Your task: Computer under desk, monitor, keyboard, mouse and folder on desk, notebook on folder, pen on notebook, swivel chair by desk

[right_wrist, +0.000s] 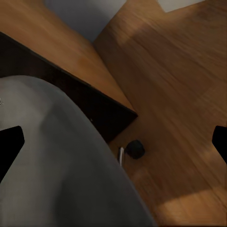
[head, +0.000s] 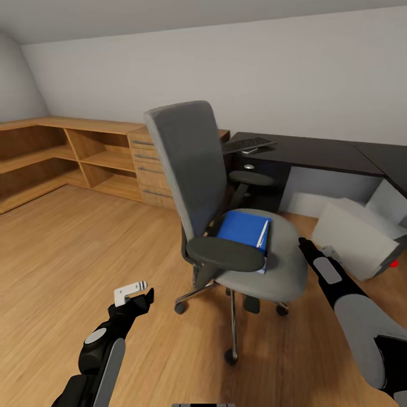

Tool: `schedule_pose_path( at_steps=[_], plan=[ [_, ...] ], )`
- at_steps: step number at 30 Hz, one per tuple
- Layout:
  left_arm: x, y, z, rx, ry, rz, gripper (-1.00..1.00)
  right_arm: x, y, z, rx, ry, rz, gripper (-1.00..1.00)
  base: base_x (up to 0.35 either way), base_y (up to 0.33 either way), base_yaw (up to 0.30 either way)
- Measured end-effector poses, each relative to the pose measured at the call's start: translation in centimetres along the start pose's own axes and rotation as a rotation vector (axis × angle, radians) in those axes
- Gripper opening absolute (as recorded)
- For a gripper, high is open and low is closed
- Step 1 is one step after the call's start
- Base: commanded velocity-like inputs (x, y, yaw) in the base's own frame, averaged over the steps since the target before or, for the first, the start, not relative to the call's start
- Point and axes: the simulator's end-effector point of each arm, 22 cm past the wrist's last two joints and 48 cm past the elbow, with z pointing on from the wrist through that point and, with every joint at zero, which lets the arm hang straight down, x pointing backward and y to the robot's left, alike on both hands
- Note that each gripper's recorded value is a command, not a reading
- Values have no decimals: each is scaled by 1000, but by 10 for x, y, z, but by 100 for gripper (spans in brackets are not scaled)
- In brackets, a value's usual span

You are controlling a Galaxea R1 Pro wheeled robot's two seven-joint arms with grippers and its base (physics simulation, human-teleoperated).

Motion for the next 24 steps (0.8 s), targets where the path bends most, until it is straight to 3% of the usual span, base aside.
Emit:
schedule_pose_path(
  at_steps=[24],
  plan=[
    [0, -2, 0, 4, 1, 1, 100, -2, 3, 0, -6, -5, 1, 100, 0, 0, 202]
  ],
)
